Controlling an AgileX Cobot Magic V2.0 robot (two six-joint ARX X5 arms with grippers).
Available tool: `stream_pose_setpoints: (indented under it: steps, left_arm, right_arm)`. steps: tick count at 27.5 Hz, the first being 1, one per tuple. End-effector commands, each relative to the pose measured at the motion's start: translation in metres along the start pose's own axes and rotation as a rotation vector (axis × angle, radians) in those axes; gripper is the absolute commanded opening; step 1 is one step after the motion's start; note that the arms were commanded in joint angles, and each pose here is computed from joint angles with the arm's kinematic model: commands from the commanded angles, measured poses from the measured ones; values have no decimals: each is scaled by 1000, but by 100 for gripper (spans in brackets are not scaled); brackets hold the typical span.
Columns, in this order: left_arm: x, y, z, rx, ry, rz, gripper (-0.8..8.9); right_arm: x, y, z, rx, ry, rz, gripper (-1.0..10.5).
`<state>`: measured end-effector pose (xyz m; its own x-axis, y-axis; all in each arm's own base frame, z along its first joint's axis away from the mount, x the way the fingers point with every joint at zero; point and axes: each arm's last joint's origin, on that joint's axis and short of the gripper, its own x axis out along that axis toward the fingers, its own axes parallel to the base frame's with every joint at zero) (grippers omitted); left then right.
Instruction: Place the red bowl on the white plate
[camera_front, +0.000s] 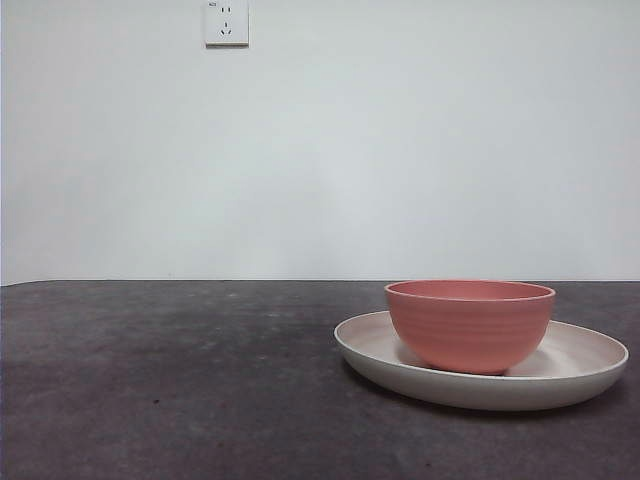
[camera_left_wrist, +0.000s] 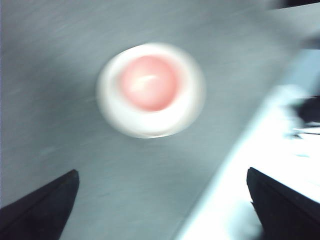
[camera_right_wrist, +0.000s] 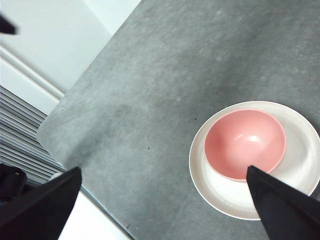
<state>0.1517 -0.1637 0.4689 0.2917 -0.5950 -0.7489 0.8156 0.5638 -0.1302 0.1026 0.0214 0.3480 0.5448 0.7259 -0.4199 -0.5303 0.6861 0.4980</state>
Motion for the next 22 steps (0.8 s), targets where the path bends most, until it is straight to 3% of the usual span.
stream_pose_setpoints:
  steps: [1, 6, 12, 22]
  left_arm:
    - [-15, -8, -15, 53, -14, -82, 562]
    - [-13, -9, -61, 45, -157, -76, 561]
    - [3, -7, -99, -7, -240, -70, 560]
    - [27, 2, -144, -67, -346, 91, 561]
  right_arm:
    - [-2, 2, 4, -21, -14, 5, 558]
    - [-2, 3, 4, -20, -14, 5, 558]
    - [-2, 2, 4, -20, -14, 5, 558]
    - [-2, 2, 4, -20, -13, 5, 558]
